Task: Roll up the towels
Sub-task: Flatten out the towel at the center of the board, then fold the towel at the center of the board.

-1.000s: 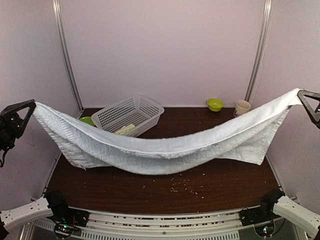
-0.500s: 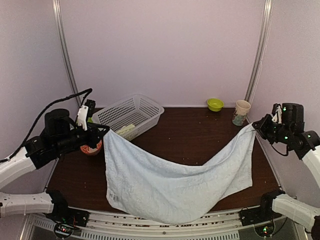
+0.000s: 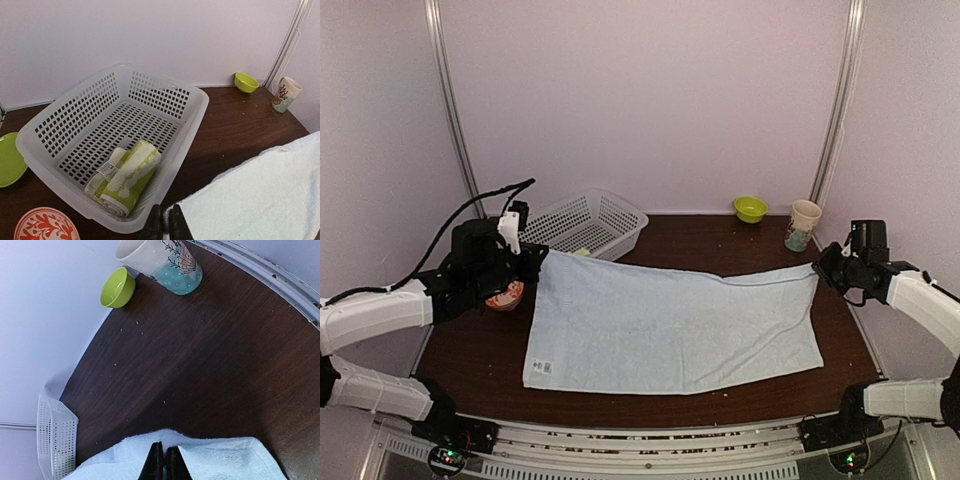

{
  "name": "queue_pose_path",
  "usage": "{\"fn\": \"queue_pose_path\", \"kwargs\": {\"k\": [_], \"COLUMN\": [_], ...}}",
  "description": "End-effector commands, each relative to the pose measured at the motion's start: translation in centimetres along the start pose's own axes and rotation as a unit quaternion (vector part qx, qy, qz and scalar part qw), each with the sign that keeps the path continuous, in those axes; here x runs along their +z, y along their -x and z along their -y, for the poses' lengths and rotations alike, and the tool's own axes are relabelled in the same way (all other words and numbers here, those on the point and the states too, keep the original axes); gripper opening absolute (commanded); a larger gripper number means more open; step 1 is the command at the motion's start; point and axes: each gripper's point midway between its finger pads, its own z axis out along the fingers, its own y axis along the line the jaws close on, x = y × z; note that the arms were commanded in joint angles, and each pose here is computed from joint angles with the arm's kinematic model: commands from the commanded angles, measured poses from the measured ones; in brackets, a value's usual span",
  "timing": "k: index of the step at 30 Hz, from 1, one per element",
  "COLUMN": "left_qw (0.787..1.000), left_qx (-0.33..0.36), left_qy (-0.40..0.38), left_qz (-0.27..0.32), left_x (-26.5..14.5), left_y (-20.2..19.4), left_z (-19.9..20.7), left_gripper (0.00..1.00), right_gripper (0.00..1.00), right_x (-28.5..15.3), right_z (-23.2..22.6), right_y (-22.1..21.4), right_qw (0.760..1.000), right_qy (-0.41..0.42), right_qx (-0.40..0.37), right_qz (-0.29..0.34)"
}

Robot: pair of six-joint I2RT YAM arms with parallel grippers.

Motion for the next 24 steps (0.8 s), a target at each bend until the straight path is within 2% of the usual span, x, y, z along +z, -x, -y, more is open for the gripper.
{"fn": "queue_pose_path", "kwargs": {"k": [1,10,13,17,24], "left_qw": [0.998,0.997,0.998,0.998,0.999], "left_qx": [0.003,-0.004,-0.005,-0.009,-0.010], "left_qy": [0.021,0.033,0.016,-0.022,-0.040], "left_qz": [0.067,0.069,0.068,0.057,0.024], "left_x": [0.2,0.4,0.2,-0.9,-2.7], "left_y": [4.2,2.3,2.3,2.3,-0.7], "left_z": [-0.8,-1.7,-1.2,0.0,0.0], "left_gripper": [0.00,0.00,0.00,0.00,0.00], "right_gripper": [0.00,0.00,0.00,0.00,0.00], "right_x": [0.3,2.0,2.6,0.6,-1.0], "right_z": [-2.9,-4.6,-4.6,-4.0,-0.5], "right_y": [2.7,4.3,3.4,2.3,-0.8], "right_qw": [0.999,0.999,0.999,0.999,0.999], "right_qy": [0.041,0.034,0.037,0.037,0.008], "right_qx": [0.006,-0.010,-0.003,-0.016,-0.026], "right_qz": [0.034,0.026,0.003,-0.004,-0.031]}}
